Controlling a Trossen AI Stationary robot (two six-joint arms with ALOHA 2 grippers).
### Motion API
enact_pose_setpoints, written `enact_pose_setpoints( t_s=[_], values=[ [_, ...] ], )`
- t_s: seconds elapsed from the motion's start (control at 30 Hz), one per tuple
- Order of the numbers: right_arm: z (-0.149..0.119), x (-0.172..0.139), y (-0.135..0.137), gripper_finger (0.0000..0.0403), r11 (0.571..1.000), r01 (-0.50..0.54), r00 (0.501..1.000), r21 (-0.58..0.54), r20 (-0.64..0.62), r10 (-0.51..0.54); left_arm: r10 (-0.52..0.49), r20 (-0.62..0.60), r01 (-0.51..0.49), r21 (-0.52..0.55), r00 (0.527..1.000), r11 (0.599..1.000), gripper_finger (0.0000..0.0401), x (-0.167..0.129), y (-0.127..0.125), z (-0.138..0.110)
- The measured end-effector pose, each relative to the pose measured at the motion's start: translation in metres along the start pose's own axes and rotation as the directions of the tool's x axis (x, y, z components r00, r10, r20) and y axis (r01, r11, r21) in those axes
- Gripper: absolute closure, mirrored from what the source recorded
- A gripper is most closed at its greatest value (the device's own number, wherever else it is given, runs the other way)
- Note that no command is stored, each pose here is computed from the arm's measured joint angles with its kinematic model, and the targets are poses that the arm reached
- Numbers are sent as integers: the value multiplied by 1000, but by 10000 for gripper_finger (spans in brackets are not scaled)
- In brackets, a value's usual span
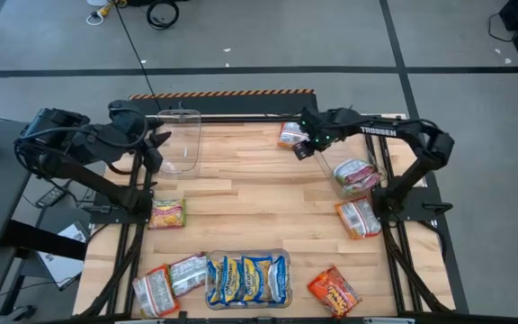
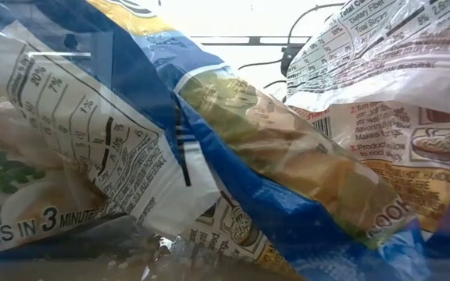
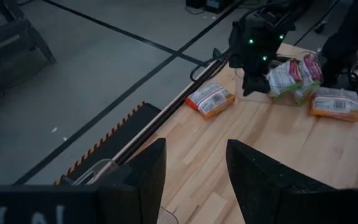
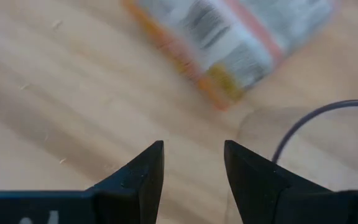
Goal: Sort Maruchan noodles
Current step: Put the green noodle pack into the top right transparent bin
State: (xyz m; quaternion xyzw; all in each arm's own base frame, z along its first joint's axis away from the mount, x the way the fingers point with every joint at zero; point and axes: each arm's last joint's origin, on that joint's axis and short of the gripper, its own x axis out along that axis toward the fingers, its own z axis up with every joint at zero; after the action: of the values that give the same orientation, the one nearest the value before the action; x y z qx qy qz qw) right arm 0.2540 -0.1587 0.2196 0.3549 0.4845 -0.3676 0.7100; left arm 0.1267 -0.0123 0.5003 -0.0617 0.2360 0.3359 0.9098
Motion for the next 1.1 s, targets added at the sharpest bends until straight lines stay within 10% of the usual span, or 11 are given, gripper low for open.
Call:
enact_pose_setpoints(
  t_s=[0.37, 0.6, 0.8, 1.1],
  values=[
    [20, -5, -42, 229, 986, 137, 987, 97, 74, -145, -157, -137, 165, 50, 978, 985, 229, 3, -14, -6],
    [31, -7, -66, 229, 976, 184, 973, 121, 117, -198, -364, -353, 370, -51, 862, 927, 229, 6, -44, -24],
    [29, -39, -50, 229, 994, 106, 956, -12, 275, -99, -280, -542, 238, -148, 792, 960, 229, 27, -66, -67],
    [-24, -120, 4, 233, 937, -70, 858, -343, 458, 232, -158, -861, -38, -201, 484, 979, 212, 65, -91, -157]
  ],
)
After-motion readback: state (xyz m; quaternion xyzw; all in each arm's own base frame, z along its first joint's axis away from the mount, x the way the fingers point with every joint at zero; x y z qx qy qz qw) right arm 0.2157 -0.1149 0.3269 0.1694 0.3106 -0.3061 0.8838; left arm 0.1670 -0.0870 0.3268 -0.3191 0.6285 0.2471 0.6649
